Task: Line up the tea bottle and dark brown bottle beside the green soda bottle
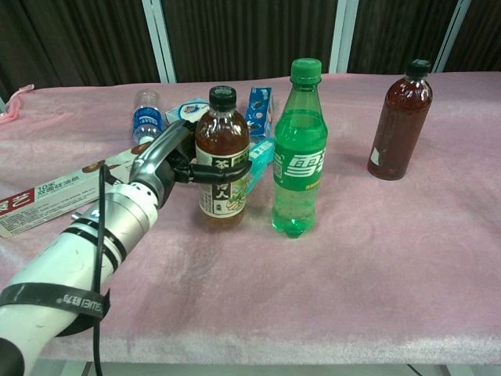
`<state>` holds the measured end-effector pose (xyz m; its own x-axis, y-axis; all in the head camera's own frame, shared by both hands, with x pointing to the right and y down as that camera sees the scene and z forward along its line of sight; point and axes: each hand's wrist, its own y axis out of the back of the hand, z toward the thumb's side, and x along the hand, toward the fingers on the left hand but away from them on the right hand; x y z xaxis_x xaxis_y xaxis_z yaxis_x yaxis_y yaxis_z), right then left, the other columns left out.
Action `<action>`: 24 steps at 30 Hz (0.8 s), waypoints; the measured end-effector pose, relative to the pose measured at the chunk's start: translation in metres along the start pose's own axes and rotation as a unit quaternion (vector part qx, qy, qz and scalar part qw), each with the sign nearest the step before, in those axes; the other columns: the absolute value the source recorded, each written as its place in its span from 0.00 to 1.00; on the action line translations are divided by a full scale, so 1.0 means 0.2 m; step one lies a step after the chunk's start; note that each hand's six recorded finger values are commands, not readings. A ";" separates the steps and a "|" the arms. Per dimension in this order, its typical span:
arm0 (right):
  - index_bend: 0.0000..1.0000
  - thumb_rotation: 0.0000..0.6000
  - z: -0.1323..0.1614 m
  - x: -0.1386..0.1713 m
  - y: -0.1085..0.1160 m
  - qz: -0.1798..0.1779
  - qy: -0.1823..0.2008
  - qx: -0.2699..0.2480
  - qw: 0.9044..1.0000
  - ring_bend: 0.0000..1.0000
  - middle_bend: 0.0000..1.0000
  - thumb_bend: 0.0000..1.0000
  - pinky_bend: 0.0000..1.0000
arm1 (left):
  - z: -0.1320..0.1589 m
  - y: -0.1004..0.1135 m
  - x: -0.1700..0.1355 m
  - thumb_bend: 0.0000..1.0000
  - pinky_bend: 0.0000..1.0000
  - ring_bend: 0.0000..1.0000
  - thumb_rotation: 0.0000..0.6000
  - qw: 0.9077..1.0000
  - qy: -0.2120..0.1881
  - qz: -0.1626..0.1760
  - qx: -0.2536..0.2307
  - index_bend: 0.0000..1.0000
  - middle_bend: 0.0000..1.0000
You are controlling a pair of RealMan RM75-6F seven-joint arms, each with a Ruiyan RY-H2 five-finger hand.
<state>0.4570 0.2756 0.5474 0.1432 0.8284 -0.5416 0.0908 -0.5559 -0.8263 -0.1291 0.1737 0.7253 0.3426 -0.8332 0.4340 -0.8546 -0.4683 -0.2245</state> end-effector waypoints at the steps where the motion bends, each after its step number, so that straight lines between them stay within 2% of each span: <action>1: 0.00 1.00 0.00 0.00 0.00 0.000 0.000 -0.001 1.000 0.00 0.00 0.34 0.07 | 0.00 -0.01 0.01 0.53 0.10 0.47 1.00 1.000 0.001 -0.001 0.000 0.80 0.86; 17: 0.00 1.00 0.00 0.01 0.00 -0.001 0.003 -0.001 1.000 0.00 0.00 0.34 0.07 | -0.02 -0.05 -0.01 0.52 0.09 0.46 1.00 1.000 0.009 -0.012 0.002 0.80 0.84; 24: 0.00 1.00 0.00 0.01 0.00 0.000 0.004 -0.001 1.000 0.00 0.00 0.34 0.07 | -0.03 -0.05 -0.01 0.49 0.09 0.43 1.00 1.000 0.011 -0.015 0.005 0.75 0.74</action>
<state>0.4565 0.2769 0.5462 0.1508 0.8278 -0.5405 0.0925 -0.5561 -0.8259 -0.1230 0.1818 0.7325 0.3595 -0.8125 0.4589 -0.8401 -0.4959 -0.2198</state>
